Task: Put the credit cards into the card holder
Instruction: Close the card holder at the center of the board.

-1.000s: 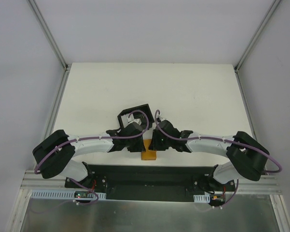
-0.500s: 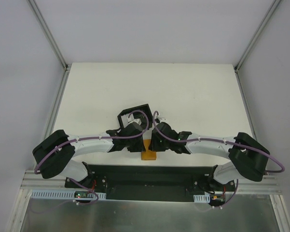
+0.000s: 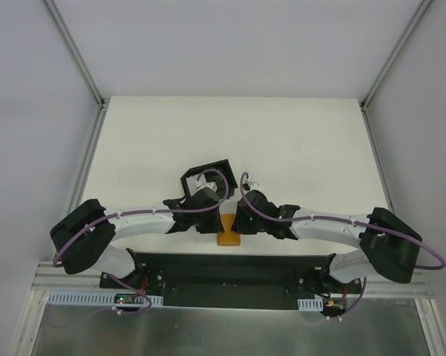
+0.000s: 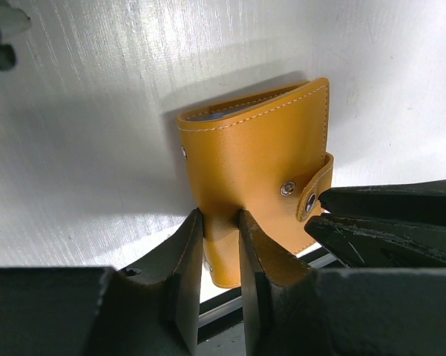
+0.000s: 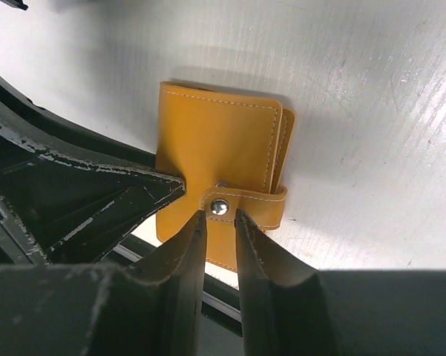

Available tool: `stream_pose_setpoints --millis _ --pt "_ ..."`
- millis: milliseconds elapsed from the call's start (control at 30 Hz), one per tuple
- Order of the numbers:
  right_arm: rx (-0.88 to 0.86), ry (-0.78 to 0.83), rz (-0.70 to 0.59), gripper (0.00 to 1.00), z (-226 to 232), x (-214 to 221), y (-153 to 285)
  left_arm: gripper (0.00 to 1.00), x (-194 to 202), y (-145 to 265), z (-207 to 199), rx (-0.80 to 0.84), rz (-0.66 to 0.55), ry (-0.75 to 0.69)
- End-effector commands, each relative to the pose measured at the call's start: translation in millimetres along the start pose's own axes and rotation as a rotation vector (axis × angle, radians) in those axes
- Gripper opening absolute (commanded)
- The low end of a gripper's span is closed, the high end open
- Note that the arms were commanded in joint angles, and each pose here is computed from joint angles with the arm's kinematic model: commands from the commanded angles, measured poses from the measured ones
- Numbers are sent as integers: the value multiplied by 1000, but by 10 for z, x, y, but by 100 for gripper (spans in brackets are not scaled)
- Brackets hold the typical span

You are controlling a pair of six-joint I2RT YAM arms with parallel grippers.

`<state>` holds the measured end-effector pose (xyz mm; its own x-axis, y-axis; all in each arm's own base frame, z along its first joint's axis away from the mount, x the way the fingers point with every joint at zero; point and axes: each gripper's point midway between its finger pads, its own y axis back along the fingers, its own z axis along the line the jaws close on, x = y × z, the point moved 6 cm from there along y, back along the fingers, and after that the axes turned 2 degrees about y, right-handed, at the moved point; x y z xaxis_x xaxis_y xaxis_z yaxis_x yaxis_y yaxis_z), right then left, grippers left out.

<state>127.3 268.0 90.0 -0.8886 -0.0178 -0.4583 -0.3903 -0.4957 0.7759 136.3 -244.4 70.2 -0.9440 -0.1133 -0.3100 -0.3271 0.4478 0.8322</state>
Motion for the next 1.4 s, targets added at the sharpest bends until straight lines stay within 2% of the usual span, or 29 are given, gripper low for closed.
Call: stream_pose_setpoints --millis 0,700,967,1367 --pt "-14 -20 -35 24 49 -49 41 20 145 -35 263 -110 48 -6" --pt "15 -15 -37 19 70 -78 -123 19 150 -26 260 -104 52 -13" --pt "87 -8 26 14 15 -29 -129 19 158 -30 274 -108 55 -17" --pt "135 -47 130 13 -13 -97 -144 19 158 -16 305 -104 31 -8"
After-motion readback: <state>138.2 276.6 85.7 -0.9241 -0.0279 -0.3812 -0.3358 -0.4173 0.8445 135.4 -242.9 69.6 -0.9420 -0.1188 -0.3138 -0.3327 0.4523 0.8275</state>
